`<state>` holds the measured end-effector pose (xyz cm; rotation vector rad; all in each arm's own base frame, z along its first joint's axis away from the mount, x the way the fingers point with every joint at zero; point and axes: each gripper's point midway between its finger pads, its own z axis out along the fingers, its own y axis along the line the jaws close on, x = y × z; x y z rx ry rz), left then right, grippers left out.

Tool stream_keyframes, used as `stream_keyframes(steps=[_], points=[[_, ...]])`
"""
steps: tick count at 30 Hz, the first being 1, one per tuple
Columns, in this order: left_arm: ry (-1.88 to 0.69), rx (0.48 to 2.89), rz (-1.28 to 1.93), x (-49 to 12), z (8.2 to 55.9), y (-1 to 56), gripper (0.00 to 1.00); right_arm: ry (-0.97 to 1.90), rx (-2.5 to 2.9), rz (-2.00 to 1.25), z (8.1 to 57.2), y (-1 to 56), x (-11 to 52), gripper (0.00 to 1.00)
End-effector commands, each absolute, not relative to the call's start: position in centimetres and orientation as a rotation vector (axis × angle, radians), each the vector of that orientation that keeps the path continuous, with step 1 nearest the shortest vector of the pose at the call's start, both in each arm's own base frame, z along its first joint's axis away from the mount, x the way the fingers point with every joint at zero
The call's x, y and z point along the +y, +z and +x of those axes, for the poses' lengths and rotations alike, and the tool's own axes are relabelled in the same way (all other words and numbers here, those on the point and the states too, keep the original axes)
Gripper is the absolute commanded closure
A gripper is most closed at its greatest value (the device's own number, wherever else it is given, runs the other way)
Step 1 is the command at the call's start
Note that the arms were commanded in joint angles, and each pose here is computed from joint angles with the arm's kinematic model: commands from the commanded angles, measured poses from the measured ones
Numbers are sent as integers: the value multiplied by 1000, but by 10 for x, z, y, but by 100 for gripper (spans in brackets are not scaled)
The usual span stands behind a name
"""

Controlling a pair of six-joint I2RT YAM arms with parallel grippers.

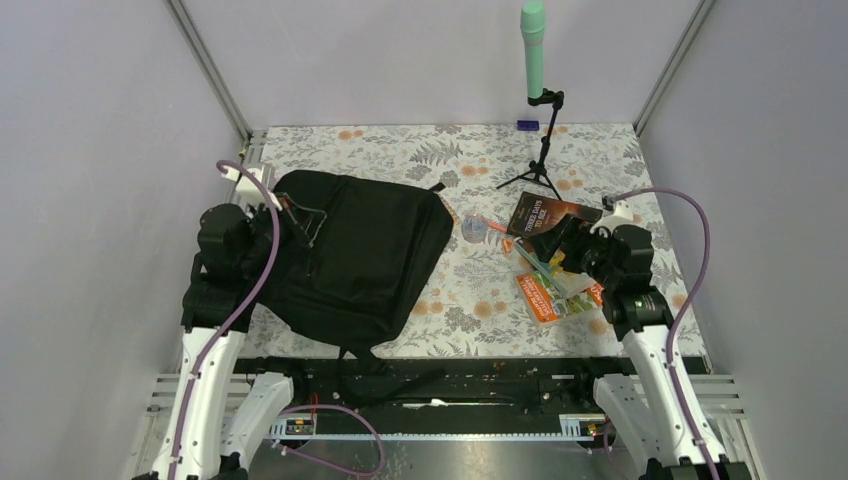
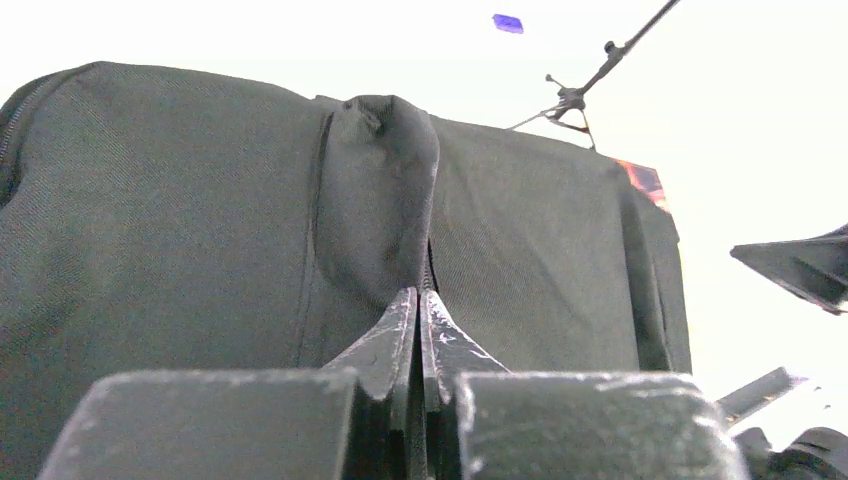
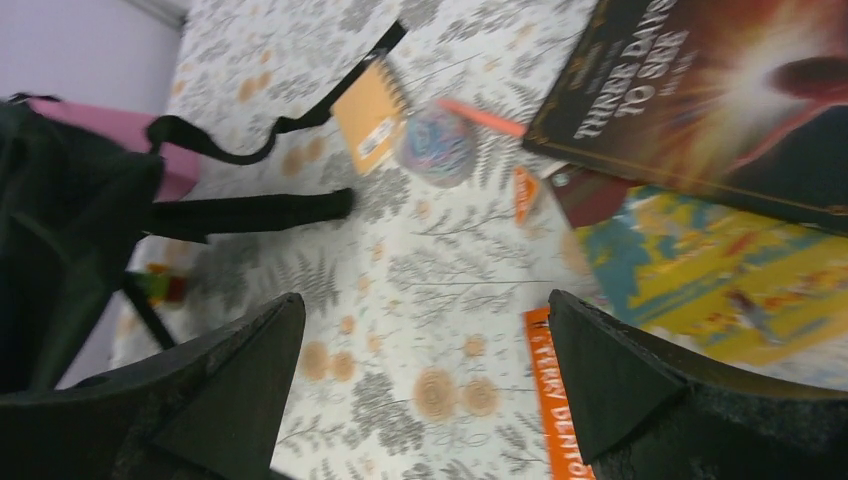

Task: Pack the student bag
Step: Pick up the student bag at the corner of the board, then place the student bag at the center of the board.

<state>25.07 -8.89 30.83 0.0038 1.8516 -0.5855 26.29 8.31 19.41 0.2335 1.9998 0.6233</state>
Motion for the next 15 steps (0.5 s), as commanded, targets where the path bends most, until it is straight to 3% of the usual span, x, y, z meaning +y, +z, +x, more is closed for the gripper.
stream_keyframes(steps=[1, 6, 15], points=[[-757, 1537, 105, -121, 254, 406, 100, 928, 1943, 157, 264, 232, 123, 2], [-800, 1525, 19, -135, 274, 407, 100, 990, 1944, 102, 261, 241, 142, 2], [-788, 1693, -27, -148, 305, 349, 100, 1085, 1987, -4, 252, 237, 200, 2]])
